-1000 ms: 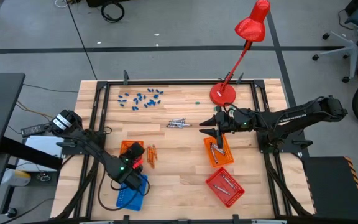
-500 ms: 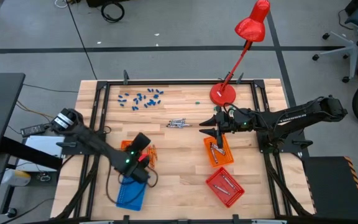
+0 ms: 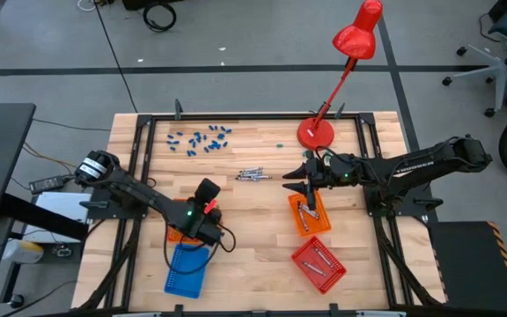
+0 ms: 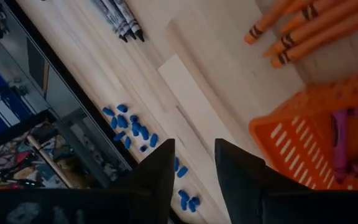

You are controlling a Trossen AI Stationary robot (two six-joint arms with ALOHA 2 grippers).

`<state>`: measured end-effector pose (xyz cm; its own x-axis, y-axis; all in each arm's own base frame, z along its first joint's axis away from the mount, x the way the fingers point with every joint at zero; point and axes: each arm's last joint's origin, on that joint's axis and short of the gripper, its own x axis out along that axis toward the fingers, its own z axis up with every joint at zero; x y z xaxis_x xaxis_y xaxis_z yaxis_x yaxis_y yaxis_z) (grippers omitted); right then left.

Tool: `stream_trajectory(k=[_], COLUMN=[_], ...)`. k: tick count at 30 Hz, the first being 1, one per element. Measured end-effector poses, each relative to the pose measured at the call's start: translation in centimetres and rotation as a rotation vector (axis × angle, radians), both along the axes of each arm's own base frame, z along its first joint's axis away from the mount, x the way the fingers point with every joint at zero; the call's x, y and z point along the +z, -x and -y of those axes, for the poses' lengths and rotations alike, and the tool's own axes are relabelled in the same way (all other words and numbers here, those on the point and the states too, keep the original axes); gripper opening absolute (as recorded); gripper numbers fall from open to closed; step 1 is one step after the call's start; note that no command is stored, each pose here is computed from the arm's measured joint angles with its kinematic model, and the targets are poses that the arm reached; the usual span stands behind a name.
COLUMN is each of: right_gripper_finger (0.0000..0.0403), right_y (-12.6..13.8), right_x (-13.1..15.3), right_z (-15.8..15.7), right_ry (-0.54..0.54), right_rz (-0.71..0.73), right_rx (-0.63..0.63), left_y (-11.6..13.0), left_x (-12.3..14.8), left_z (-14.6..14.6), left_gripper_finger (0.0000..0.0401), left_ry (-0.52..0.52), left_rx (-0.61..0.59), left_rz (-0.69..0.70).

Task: Sort crayons
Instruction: Put the black crayon into the right orange bin

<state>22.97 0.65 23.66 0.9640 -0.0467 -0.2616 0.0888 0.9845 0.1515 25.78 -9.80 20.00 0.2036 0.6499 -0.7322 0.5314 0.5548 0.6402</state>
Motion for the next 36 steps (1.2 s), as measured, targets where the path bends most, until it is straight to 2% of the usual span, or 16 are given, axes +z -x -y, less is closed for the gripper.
stream_trajectory(k=[5, 10, 20, 23, 27, 32, 36], right_gripper_finger=[0.0139, 0.0139, 0.0139, 0.0139, 0.0139, 0.0139, 0.0139], right_y=[0.0, -0.4, -1.2, -1.2, -1.3, -1.4, -1.7], right_x=[0.0, -0.6, -1.6, -1.6, -1.4, -1.0, -1.6], right_z=[-0.3, -0.7, -0.7, -0.7, -0.7, -1.1, -1.8], right_ry=[-0.021, -0.006, 0.028, 0.034, 0.025, -0.066, -0.070], right_rz=[0.000, -0.028, -0.056, -0.052, -0.028, 0.036, 0.038], right_rx=[0.007, 0.016, -0.013, -0.014, -0.018, -0.147, -0.257], left_y=[-0.6, -1.5, -2.4, -2.9, -3.9, -5.2, -6.1], left_x=[0.0, -0.1, -0.1, 0.0, 0.2, 0.7, 1.2], left_z=[-0.6, -1.1, -1.2, -1.0, -0.6, -0.1, 0.0], left_gripper_finger=[0.0126, 0.0126, 0.0126, 0.0126, 0.0126, 0.0126, 0.0126], left_ry=[0.021, 0.085, 0.109, 0.133, 0.202, 0.293, 0.313], left_rx=[0.039, 0.072, 0.071, 0.074, 0.118, 0.168, 0.117], left_rz=[0.040, 0.100, 0.181, 0.239, 0.393, 0.578, 0.643])
